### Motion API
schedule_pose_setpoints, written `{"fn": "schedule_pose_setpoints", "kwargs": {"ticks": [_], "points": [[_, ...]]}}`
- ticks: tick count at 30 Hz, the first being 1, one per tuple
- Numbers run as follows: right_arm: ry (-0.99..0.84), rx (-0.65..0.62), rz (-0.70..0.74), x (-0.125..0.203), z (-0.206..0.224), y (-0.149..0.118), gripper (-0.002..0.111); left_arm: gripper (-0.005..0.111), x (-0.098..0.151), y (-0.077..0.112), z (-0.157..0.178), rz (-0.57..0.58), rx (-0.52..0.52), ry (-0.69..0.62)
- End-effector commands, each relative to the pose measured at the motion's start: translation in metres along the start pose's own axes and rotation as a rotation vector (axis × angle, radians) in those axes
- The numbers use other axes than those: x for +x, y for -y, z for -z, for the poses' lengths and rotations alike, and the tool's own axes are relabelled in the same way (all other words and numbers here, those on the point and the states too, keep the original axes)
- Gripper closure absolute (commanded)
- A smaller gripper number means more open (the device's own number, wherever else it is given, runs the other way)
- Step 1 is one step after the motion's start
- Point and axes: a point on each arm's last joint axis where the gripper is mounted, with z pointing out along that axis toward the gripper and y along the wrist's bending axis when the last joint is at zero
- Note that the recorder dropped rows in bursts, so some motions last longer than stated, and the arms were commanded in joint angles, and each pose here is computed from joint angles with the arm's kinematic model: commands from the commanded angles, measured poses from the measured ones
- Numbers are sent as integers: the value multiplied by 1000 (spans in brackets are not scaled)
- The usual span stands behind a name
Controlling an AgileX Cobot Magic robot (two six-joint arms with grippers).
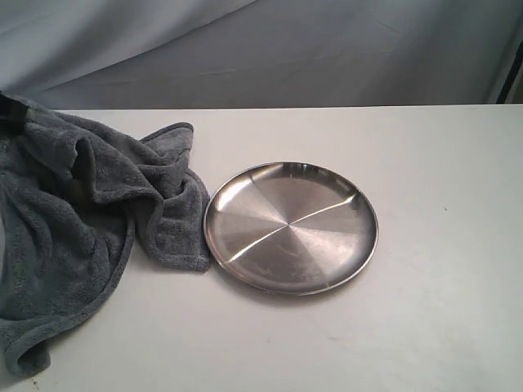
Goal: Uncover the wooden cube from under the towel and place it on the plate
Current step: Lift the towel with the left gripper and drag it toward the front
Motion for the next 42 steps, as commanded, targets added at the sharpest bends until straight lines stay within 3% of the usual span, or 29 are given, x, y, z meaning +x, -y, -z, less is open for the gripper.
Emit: {"fn": "schedule_pose_setpoints", "kwargs": {"ticks": [1, 15, 27, 31, 36, 42], "points": [[13, 0, -3, 0, 0, 0, 108, 107, -7, 14, 33, 25, 25, 78], [13, 0, -3, 0, 0, 0, 108, 107, -16, 44, 116, 6, 5, 324], [13, 0, -3, 0, 0, 0, 108, 107, -9, 78, 182, -77, 31, 525], [13, 0, -3, 0, 0, 0, 108, 107, 1, 91, 201, -114, 51, 532], [13, 0, -3, 0, 0, 0, 108, 107, 16, 112, 217, -156, 151, 558], [13, 0, -3, 0, 0, 0, 108, 107, 50, 133, 225, -180, 201, 518]]}}
